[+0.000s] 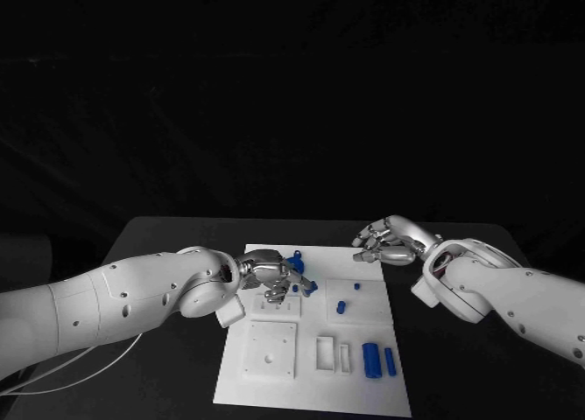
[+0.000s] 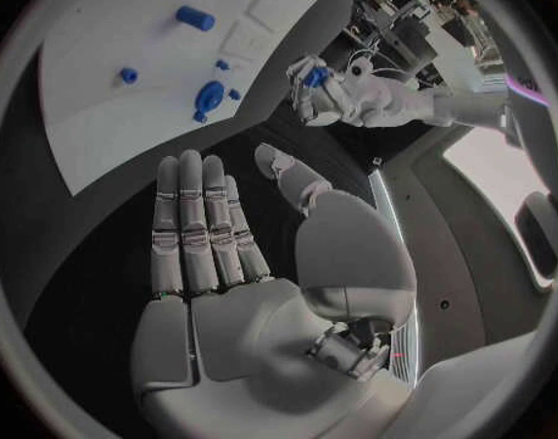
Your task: Assemble the parts on the task board
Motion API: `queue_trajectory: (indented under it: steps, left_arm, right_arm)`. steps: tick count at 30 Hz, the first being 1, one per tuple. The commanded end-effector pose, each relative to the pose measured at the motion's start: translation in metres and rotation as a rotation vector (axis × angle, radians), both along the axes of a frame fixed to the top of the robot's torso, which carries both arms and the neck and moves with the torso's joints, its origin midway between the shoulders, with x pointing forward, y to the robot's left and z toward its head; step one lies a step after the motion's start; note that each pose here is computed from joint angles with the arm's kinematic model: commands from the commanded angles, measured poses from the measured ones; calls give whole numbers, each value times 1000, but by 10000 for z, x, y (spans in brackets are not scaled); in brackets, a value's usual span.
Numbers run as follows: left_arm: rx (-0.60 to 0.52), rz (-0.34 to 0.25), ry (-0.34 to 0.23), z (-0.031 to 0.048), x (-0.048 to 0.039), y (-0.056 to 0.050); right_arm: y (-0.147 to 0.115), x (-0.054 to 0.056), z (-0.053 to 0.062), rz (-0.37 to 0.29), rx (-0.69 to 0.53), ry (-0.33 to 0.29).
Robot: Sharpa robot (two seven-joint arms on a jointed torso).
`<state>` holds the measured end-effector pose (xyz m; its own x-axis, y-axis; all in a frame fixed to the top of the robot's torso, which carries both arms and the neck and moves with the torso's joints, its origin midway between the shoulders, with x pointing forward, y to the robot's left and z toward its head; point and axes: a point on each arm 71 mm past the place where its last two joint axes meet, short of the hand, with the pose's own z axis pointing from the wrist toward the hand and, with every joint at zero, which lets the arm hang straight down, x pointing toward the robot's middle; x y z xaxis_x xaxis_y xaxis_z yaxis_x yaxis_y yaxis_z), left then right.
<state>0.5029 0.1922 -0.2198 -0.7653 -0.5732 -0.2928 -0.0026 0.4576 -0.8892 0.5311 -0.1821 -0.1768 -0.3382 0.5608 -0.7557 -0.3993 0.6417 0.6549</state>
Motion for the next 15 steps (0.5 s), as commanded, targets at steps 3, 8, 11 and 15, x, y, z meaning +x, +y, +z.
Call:
queue_trajectory:
  steps: [3,8,11,15]
  left_arm:
    - [-236,-62,0,128,-61,-122]
    - [-269,-58,5,143,-72,-117]
    - [-271,-60,6,142,-73,-110]
    - [-267,-63,12,136,-75,-108]
  right_arm:
    - [240,-190,-10,145,-110,-93]
    - [395,-343,-9,200,-106,-126]
    - [435,-395,7,210,-95,-150]
    - [449,-429,29,213,-90,-182]
